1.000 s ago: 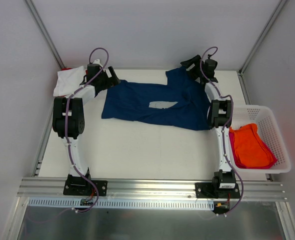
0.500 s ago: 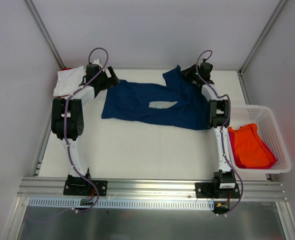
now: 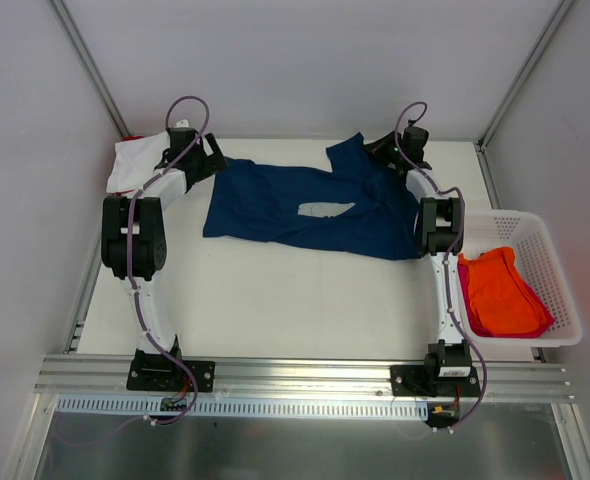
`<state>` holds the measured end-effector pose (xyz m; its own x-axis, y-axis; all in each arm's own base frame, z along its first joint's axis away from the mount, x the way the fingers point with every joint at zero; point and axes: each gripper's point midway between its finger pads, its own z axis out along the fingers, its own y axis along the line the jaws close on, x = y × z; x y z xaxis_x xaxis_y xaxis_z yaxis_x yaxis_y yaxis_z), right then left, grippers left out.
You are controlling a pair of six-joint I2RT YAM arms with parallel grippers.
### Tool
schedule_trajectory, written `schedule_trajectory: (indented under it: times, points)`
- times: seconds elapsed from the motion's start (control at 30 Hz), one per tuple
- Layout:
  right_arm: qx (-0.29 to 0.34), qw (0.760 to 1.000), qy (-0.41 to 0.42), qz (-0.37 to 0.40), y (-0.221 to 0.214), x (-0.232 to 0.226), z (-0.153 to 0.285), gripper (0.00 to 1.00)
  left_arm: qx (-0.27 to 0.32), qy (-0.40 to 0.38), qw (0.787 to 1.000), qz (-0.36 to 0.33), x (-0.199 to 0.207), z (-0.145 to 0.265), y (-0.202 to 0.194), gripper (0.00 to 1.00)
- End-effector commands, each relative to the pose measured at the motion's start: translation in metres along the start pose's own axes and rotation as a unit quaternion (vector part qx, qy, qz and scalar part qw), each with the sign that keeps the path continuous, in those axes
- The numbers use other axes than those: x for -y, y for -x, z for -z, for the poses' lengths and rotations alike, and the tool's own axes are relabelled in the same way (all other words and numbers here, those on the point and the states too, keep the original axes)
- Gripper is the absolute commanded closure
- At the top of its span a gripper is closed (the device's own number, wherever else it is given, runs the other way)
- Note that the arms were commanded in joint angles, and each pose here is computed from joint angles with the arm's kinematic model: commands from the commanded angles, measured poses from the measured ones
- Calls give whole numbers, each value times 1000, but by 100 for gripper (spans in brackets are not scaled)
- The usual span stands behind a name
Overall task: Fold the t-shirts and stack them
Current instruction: Fold the tshirt
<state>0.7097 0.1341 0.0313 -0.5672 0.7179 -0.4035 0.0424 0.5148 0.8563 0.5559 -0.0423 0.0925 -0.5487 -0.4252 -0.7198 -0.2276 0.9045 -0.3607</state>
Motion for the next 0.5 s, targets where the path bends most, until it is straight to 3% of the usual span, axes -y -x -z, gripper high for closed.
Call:
schedule_trajectory:
  times: [0.0,0.07,0.2,0.33,0.47]
  points:
    - [14,999,34,22,28,-41,19,99,12,66,997,36,-30,-2,13,1]
    - [8,999,39,14,29,-44,24,100,4,67,995,72,-43,-6,16,1]
    - [8,998,64,1,30,-62,36,100,-37,-68,990,120,-19,-25,33,1]
    - [-3,998,69,5,26,-74,49,99,-55,-116,974,185,-27,-51,28,1]
    - [-9,998,68,17,24,-82,63,100,-36,-147,963,221,-35,-62,36,1]
